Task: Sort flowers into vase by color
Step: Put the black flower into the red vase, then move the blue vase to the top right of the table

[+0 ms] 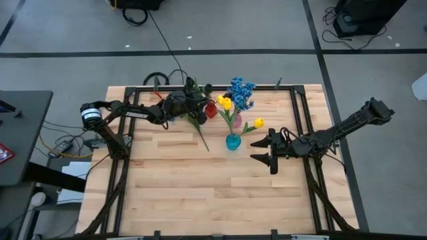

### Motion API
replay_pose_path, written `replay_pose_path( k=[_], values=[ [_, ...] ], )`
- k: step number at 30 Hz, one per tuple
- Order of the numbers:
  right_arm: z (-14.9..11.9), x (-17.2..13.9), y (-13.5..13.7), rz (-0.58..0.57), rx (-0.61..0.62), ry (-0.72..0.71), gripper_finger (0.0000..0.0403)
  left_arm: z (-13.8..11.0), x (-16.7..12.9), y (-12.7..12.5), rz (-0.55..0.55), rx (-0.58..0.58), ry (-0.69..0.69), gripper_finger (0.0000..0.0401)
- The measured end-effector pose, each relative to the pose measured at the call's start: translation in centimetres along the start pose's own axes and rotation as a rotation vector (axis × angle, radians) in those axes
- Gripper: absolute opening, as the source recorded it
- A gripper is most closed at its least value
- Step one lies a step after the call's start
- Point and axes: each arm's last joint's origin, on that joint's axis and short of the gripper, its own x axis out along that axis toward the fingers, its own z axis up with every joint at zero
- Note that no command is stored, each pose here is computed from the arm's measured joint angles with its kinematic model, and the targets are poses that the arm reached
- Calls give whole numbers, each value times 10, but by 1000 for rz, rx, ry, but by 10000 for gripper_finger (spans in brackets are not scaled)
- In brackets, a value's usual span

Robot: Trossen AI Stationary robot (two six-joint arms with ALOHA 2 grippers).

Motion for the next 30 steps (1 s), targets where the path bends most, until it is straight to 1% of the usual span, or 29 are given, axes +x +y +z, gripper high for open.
replay_pose_path(
  k=[6,10,13,16,21,24,28,30],
  values=[
    [0,0,0,0,3,0,267,-2,0,0,-4,31,23,109],
    [0,0,0,0,3,0,267,-2,0,-1,-30,31,16,137],
    [0,0,0,0,4,0,267,1,-2,-1,-41,41,13,146],
    [0,0,0,2,5,-4,267,6,-9,0,-44,86,25,147],
    [2,0,1,9,9,-17,267,18,-22,3,-50,76,40,147],
    [2,0,1,10,-1,-20,267,18,-28,1,-106,19,86,147],
    [2,0,1,10,-4,-20,267,10,-32,-8,-264,-79,183,147],
    [2,0,1,10,-4,-20,267,4,-35,-14,-341,-109,224,147]
  ],
)
